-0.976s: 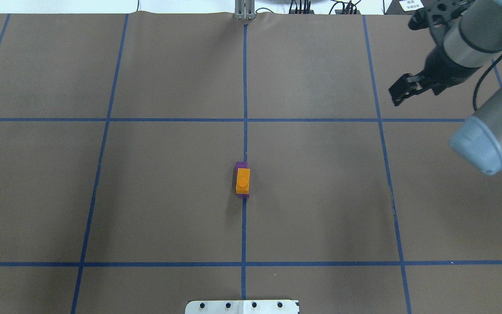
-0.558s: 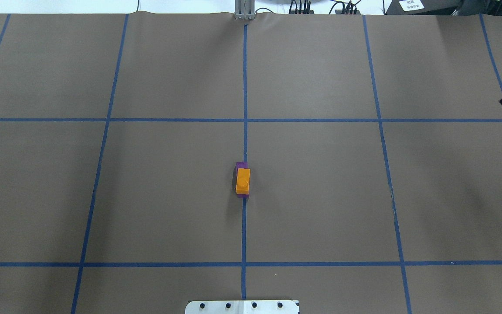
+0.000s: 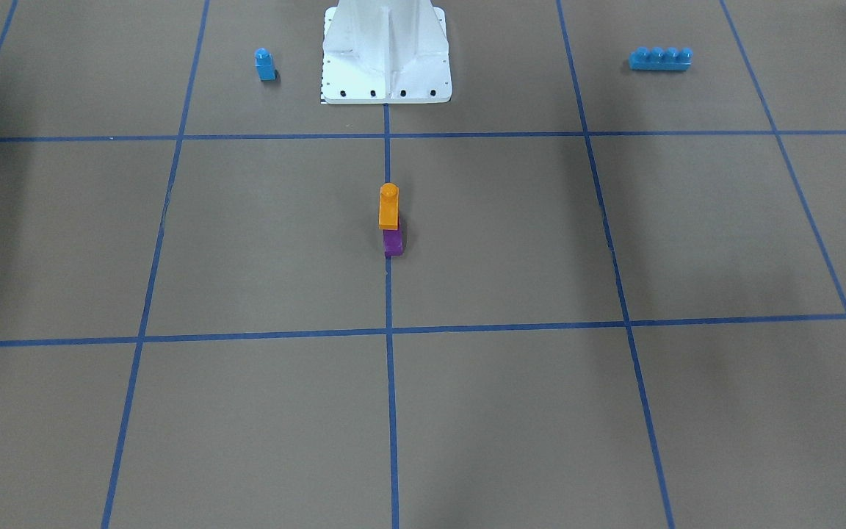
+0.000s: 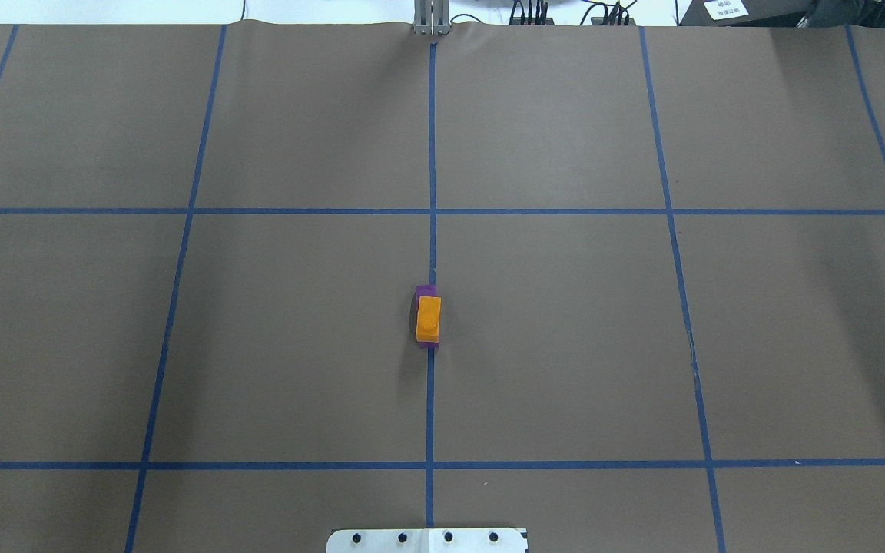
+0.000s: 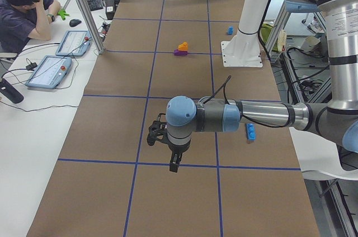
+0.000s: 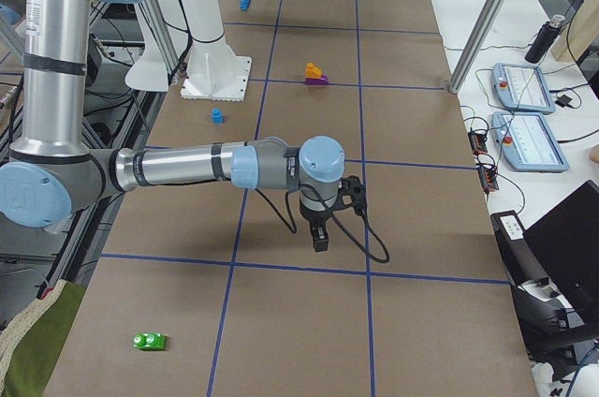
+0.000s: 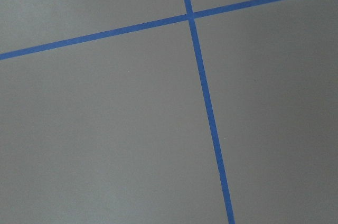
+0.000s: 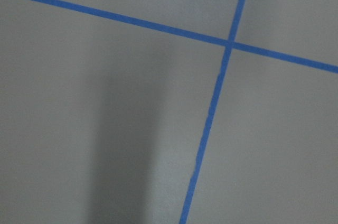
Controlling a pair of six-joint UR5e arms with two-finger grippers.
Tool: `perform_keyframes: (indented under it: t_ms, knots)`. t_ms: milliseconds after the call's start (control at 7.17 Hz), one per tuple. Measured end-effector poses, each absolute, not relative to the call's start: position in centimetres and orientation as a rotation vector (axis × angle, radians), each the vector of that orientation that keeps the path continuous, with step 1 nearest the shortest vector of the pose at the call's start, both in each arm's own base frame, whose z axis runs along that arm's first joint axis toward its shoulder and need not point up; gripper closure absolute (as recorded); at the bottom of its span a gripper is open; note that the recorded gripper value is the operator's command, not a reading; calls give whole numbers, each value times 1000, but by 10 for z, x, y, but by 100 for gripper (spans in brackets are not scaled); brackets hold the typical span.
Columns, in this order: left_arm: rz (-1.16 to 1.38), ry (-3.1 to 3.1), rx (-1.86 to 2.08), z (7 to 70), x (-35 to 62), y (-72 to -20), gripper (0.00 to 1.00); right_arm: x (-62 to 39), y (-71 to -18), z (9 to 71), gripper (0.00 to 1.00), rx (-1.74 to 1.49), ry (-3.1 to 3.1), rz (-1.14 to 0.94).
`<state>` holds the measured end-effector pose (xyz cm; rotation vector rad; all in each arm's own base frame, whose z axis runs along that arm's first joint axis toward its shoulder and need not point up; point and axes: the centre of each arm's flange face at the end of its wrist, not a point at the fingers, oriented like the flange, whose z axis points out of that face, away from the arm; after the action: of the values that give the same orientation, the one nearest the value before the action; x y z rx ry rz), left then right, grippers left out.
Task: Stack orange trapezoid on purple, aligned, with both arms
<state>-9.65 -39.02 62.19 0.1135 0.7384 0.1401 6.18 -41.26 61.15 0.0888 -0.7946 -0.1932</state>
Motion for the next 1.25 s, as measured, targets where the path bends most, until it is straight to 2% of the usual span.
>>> perform_keyframes:
  t_ms: [418, 1255]
  knots:
    - [134, 737, 123, 618, -97, -387, 0, 79, -375, 640, 0, 97, -728, -138]
    - [135, 737, 126, 617, -97, -386, 0, 80, -376, 638, 0, 95, -711, -98]
